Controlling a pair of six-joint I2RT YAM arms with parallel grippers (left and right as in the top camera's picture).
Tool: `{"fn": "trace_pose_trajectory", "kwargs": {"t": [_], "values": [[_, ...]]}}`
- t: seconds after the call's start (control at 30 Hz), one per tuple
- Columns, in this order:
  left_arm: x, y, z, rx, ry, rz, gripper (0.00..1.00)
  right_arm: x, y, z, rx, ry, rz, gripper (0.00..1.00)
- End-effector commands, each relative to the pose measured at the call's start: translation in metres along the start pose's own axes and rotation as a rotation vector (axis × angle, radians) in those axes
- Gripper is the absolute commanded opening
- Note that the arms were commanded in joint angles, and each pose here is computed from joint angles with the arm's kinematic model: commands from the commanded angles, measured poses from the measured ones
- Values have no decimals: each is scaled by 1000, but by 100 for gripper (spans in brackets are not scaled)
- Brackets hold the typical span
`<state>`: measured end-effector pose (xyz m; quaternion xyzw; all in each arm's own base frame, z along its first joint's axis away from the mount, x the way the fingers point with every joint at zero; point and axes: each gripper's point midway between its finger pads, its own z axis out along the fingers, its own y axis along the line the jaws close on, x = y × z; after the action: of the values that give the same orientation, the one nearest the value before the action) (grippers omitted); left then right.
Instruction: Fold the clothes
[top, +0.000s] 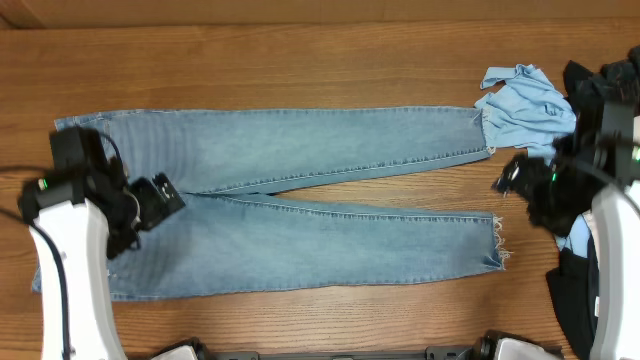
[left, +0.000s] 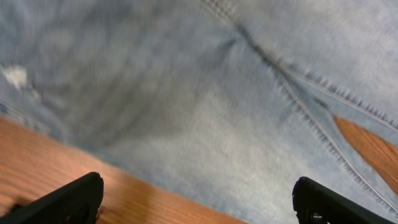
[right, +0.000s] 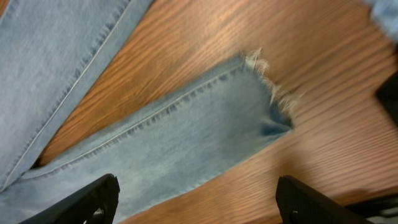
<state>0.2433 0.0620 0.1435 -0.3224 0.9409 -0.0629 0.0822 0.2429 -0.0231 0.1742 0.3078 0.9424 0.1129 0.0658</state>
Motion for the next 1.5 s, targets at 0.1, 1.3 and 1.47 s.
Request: {"fn": "trace_pose_trajectory", "kwargs": {"t": [0.1, 1.3, 1.47], "values": [[35, 23, 32, 0, -18, -208, 100, 59, -16, 50, -69, 116, 134, 84], [-9, 228, 114, -193, -106, -1006, 89, 74, -24, 72, -66, 169, 115, 84], [-8, 230, 128, -196, -78, -1000, 69, 75, -23, 72, -71, 175, 116, 84]]}}
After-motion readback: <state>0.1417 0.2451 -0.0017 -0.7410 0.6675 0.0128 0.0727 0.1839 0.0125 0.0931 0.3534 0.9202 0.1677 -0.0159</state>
